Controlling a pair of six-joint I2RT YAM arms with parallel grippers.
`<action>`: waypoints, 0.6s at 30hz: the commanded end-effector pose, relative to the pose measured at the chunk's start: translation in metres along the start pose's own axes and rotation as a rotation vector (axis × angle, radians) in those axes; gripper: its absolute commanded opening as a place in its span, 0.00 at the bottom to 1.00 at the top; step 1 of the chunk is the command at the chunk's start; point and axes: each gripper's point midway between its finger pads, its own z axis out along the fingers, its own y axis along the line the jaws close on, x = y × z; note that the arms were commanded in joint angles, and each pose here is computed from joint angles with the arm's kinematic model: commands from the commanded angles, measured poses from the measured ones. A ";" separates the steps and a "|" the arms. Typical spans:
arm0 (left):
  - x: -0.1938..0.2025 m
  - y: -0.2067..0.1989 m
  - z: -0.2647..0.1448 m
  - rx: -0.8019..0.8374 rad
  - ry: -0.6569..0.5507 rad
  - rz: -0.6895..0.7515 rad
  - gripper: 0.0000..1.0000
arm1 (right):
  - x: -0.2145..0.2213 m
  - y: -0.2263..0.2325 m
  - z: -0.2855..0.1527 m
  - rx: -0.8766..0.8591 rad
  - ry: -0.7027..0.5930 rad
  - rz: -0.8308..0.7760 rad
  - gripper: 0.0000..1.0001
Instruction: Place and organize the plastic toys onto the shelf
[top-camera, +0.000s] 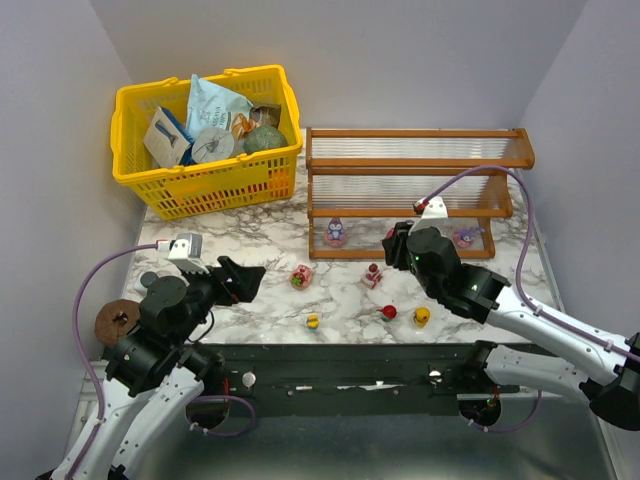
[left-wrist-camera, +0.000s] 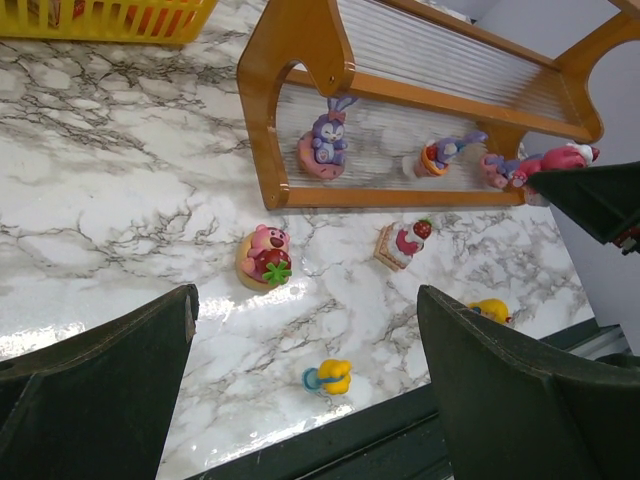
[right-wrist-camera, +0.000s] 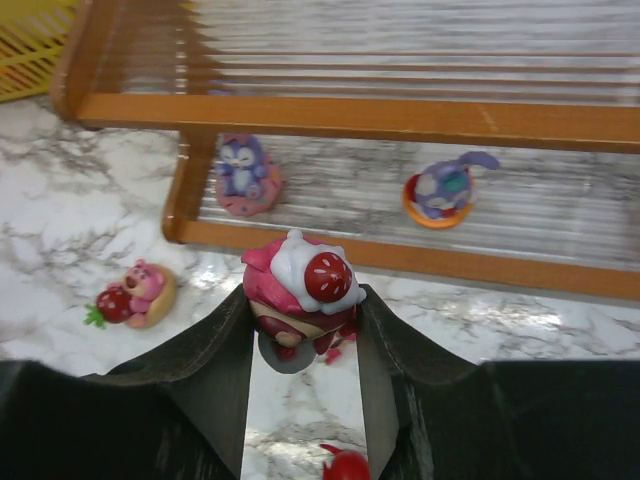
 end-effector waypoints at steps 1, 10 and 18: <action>0.003 -0.003 0.001 0.027 0.008 0.013 0.99 | -0.015 -0.030 0.000 0.111 0.001 -0.063 0.24; 0.004 -0.003 0.003 0.024 0.015 0.012 0.99 | -0.051 -0.055 0.025 0.183 -0.069 -0.127 0.24; 0.005 -0.003 0.003 0.025 0.019 0.014 0.99 | -0.054 -0.063 0.054 0.221 -0.074 -0.172 0.24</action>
